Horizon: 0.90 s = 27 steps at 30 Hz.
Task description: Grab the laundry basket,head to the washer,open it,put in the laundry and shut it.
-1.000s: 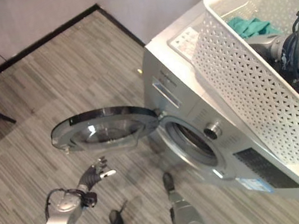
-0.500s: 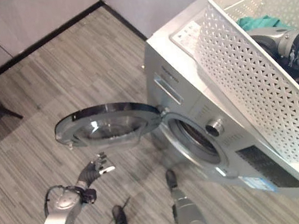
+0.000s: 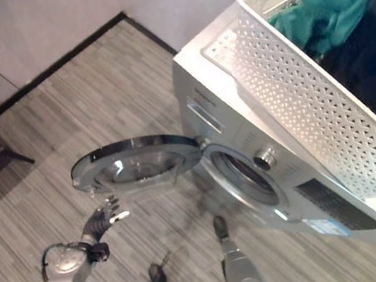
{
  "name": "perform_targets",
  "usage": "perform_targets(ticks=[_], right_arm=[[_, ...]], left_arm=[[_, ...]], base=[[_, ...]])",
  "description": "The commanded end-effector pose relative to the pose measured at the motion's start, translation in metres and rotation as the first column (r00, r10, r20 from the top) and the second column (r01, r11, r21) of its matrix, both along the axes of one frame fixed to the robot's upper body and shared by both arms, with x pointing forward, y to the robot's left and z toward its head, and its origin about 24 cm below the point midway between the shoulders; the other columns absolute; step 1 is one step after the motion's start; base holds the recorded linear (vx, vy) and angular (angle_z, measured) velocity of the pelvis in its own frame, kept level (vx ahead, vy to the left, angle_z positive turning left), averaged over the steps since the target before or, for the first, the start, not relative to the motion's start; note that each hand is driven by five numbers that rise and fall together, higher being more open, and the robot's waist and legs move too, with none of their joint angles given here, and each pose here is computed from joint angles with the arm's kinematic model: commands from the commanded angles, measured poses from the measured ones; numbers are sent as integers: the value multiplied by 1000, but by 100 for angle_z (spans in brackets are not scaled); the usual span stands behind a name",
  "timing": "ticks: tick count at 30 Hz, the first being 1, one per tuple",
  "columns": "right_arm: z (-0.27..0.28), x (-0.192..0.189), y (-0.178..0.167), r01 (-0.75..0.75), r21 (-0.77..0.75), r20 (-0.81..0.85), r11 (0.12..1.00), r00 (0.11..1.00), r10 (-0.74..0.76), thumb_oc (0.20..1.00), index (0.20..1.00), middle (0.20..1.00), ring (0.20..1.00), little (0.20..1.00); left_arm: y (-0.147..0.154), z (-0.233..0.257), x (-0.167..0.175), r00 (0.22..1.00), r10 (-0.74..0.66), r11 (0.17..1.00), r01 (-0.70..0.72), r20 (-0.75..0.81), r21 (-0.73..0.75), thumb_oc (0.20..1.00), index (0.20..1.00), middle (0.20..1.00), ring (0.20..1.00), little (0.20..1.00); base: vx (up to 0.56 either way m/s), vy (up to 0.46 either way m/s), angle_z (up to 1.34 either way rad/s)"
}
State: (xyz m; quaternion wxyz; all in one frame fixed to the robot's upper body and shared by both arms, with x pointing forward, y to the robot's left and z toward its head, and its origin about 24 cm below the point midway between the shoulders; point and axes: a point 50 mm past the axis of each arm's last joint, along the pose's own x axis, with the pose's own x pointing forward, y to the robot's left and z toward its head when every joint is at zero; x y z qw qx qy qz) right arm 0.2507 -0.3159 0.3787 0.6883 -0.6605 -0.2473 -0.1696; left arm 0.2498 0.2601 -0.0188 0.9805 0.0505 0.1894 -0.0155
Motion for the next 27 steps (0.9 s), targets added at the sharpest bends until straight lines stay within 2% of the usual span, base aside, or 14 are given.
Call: perform_targets(ticks=[1, 6, 11, 15, 17, 18, 19, 20, 21, 22, 23, 24, 27], right_arm=[[38, -23, -1, 101, -62, 278, 993, 957, -80, 200, 200, 200, 200, 200], [65, -39, -1, 225, -79, 502, 971, 851, -156, 200, 200, 200, 200, 200], [79, -38, -1, 295, -59, 593, 954, 779, -204, 200, 200, 200, 200, 200], [77, -29, -2, 283, -35, 576, 958, 790, -212, 200, 200, 200, 200, 200], [60, -12, 0, 180, -4, 478, 984, 864, -156, 200, 200, 200, 200, 200], [60, -13, -1, 179, -3, 476, 984, 865, -156, 253, 253, 253, 253, 253], [49, -5, -4, 131, 29, 387, 991, 913, -131, 482, 482, 482, 482, 482], [43, -2, -6, 95, 62, 328, 993, 938, -111, 1000, 1000, 1000, 1000, 1000], [25, 6, -17, 63, 136, 161, 989, 983, -85, 1000, 1000, 1000, 1000, 1000], [17, 9, -20, 50, 163, 99, 985, 993, -66, 1000, 1000, 1000, 1000, 1000], [-2, 17, -26, 70, 183, -55, 981, 997, -61, 1000, 1000, 1000, 1000, 1000], [-2, 17, -26, 71, 184, -56, 980, 997, -61, 1000, 1000, 1000, 1000, 1000], [-27, 26, -26, 71, 199, -233, 977, 972, -23, 1000, 1000, 1000, 1000, 1000]], left_arm=[[4, 8, 0, 999, -15, 1000, 13, 50, 25, 1000, 1000, 1000, 1000, 1000], [9, 0, -4, 999, 23, 999, -24, 22, 46, 1000, 1000, 1000, 1000, 1000], [9, -8, -8, 999, 38, 997, -37, -5, 60, 1000, 1000, 1000, 1000, 1000], [8, -12, -10, 999, 50, 997, -49, -16, 52, 1000, 1000, 1000, 1000, 1000], [5, -15, -12, 999, 49, 998, -48, -19, 43, 1000, 1000, 1000, 1000, 1000], [5, -15, -12, 999, 48, 998, -47, -19, 44, 1000, 1000, 1000, 1000, 1000], [5, -14, -13, 999, 48, 998, -47, -20, 40, 1000, 1000, 1000, 1000, 1000], [5, -16, -14, 999, 45, 998, -44, -27, 38, 1000, 1000, 1000, 1000, 1000], [5, -18, -19, 999, 28, 999, -26, -47, 35, 1000, 1000, 1000, 1000, 1000], [6, -19, -21, 998, 23, 999, -21, -53, 34, 1000, 1000, 1000, 1000, 1000], [5, -20, -24, 998, 10, 1000, -9, -66, 20, 1000, 1000, 1000, 1000, 1000], [5, -20, -24, 998, 9, 1000, -8, -67, 20, 1000, 1000, 1000, 1000, 1000], [5, -20, -27, 997, -7, 1000, 8, -79, 12, 1000, 1000, 1000, 1000, 1000]], base=[[90, -23, 1], [57, -10, 4], [60, 0, 7], [32, 0, 1], [0, 0, 0], [0, 0, 0], [2, -12, 3], [0, 0, 0], [0, 0, 0], [-18, -21, 4], [-15, -12, 5], [-27, -6, 5], [-35, 5, 0]])
